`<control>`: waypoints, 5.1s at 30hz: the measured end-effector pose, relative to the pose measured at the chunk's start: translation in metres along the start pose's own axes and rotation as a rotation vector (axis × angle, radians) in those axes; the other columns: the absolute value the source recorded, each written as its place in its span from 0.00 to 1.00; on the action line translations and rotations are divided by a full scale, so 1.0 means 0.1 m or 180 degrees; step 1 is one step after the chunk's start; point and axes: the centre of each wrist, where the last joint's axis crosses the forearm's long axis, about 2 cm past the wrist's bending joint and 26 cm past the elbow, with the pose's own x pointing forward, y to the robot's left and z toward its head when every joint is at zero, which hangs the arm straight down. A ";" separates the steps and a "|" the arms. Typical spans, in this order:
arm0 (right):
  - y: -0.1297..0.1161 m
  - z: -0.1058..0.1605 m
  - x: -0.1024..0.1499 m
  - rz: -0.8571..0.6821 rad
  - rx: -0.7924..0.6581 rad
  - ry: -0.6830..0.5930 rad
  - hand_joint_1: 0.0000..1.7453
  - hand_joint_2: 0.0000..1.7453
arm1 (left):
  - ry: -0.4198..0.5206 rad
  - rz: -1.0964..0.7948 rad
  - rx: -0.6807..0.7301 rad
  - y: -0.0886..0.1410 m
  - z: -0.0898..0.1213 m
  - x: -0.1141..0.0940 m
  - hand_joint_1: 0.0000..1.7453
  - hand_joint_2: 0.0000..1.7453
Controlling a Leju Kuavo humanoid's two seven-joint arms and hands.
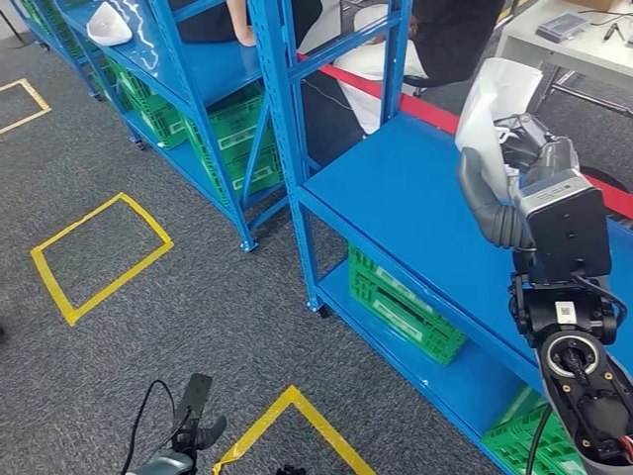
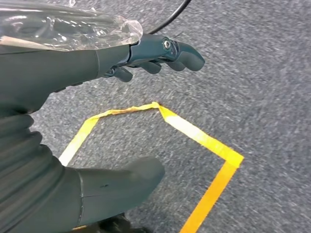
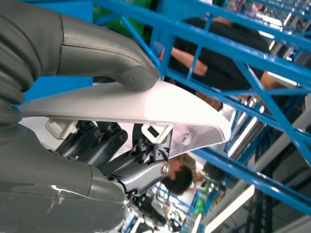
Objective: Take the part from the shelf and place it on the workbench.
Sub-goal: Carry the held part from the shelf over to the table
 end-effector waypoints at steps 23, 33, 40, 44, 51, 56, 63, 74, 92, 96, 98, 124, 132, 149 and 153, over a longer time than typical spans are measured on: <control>0.04 0.05 0.01 0.0001 0.0056 -0.0003 1.00 1.00 | -0.0012 -0.0025 -0.0017 -0.01 0.02 -0.03 0.00 1.00; 0.04 0.13 0.02 0.0039 0.0048 0.0111 1.00 1.00 | 0.0013 -0.0061 -0.0036 -0.02 0.01 -0.01 0.00 1.00; -0.07 0.16 -0.02 0.0067 0.0062 0.0159 1.00 1.00 | 0.0013 -0.0058 -0.0042 -0.03 -0.01 0.03 0.00 1.00; -0.11 0.18 -0.05 0.0084 0.0064 0.0167 1.00 1.00 | 0.0014 -0.0067 -0.0054 -0.05 0.00 0.04 0.00 1.00; -0.11 0.27 -0.08 0.0077 0.0090 0.0220 1.00 1.00 | 0.0022 -0.0062 -0.0072 -0.08 0.00 0.04 0.00 1.00; -0.13 0.28 -0.06 0.0066 0.0080 0.0194 1.00 1.00 | 0.0032 -0.0067 -0.0079 -0.09 0.01 0.03 0.00 1.00; -0.12 0.35 -0.04 0.0031 0.0081 0.0192 1.00 1.00 | 0.0043 -0.0077 -0.0088 -0.10 0.01 0.03 0.00 1.00; -0.19 0.39 0.02 0.0061 0.0045 0.0108 1.00 1.00 | 0.0072 -0.0059 -0.0087 -0.11 0.03 0.00 0.00 1.00; -0.20 0.49 0.11 0.0047 0.0059 0.0031 1.00 1.00 | 0.0130 -0.0048 -0.0092 -0.14 0.08 -0.10 0.00 1.00; -0.20 0.48 0.15 0.0052 0.0050 -0.0005 1.00 1.00 | 0.0124 -0.0059 -0.0092 -0.13 0.08 -0.10 0.00 1.00; -0.21 0.48 0.18 0.0063 0.0037 -0.0028 1.00 1.00 | 0.0104 -0.0071 -0.0093 -0.13 0.07 -0.08 0.00 1.00; -0.25 0.62 0.17 0.0010 -0.0015 0.0098 1.00 1.00 | 0.0096 -0.0066 -0.0091 -0.14 0.06 -0.05 0.00 1.00; -0.27 0.62 0.15 0.0020 -0.0036 0.0101 1.00 1.00 | 0.0094 -0.0073 -0.0089 -0.14 0.05 -0.04 0.00 1.00; -0.30 0.70 0.09 -0.0118 -0.0031 0.0174 1.00 1.00 | 0.0123 -0.0089 -0.0083 -0.13 0.06 -0.06 0.00 1.00; -0.30 0.71 0.08 -0.0118 -0.0035 0.0182 1.00 1.00 | 0.0114 -0.0093 -0.0080 -0.13 0.05 -0.05 0.00 1.00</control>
